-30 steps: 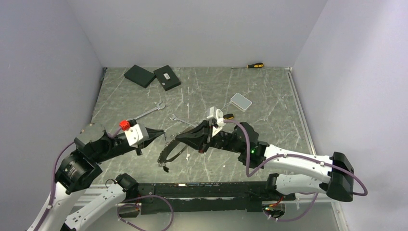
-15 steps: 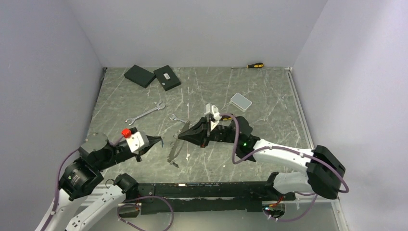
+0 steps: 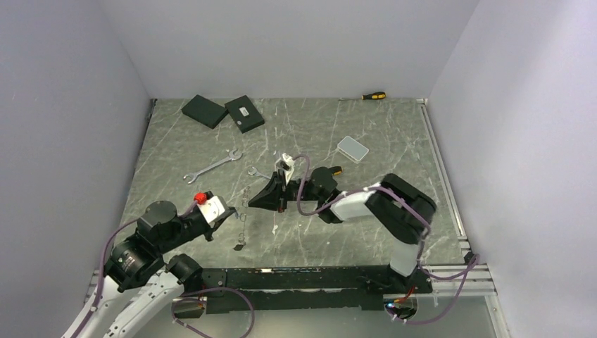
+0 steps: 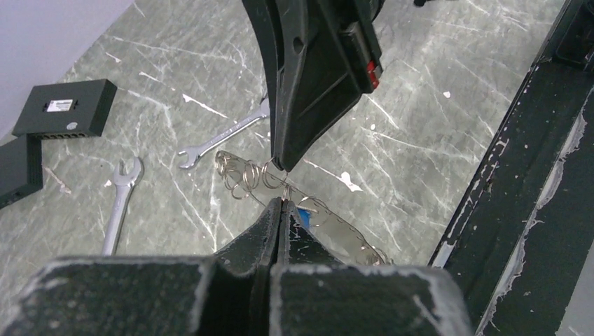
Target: Put the keys on the keyring
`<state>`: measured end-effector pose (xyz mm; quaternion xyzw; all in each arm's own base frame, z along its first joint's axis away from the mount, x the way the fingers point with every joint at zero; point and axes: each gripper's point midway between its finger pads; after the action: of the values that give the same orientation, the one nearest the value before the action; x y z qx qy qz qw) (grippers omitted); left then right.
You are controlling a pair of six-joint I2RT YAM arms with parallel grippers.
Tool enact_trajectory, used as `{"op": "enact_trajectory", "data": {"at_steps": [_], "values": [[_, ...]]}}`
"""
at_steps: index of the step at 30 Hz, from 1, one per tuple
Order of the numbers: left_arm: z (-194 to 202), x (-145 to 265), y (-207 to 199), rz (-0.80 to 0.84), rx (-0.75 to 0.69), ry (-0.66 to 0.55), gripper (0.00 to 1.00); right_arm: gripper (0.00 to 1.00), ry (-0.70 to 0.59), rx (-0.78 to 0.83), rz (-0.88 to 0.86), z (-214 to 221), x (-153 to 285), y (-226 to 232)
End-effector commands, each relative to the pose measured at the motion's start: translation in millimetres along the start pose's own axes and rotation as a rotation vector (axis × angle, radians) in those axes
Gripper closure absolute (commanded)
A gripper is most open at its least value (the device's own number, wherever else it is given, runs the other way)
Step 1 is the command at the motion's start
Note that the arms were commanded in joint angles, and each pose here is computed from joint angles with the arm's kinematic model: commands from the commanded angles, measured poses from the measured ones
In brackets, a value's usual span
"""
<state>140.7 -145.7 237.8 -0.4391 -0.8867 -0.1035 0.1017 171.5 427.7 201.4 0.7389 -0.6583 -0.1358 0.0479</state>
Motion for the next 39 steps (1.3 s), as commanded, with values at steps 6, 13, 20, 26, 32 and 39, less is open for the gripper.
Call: {"op": "enact_trajectory", "data": {"at_steps": [6,13,20,26,32,39], "values": [[-1.6,-3.8,6.0,-0.035,0.018,-0.024,1.0,1.0,-0.114,-0.055,-0.03,31.8,24.8,-6.2],[-1.7,-3.3,7.1,-0.043,0.017,-0.032,1.0,1.0,-0.002,-0.081,0.051,77.9,47.7,-7.7],[-0.3,-4.2,7.1,-0.043,0.018,-0.027,1.0,0.77,0.147,-0.183,0.094,114.8,59.3,-9.0],[-1.1,-3.2,6.8,-0.043,0.018,-0.034,1.0,0.58,0.211,-0.168,0.218,119.3,85.3,-11.4],[0.0,-4.6,5.6,-0.034,0.018,-0.029,1.0,0.49,0.338,-0.143,0.452,114.6,108.0,-36.0],[0.4,-6.1,4.7,-0.03,0.011,-0.047,1.0,0.28,0.391,-0.055,0.635,101.8,102.7,-42.5]]}}
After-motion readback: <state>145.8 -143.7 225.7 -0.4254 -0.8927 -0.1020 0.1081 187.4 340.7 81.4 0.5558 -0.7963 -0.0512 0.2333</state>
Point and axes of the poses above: each gripper's point midway between its finger pads, its own x axis back along the fingers, its own y axis along the line the jaws close on, z = x × y, and after that the axes turned 6 degrees about x, right-handed
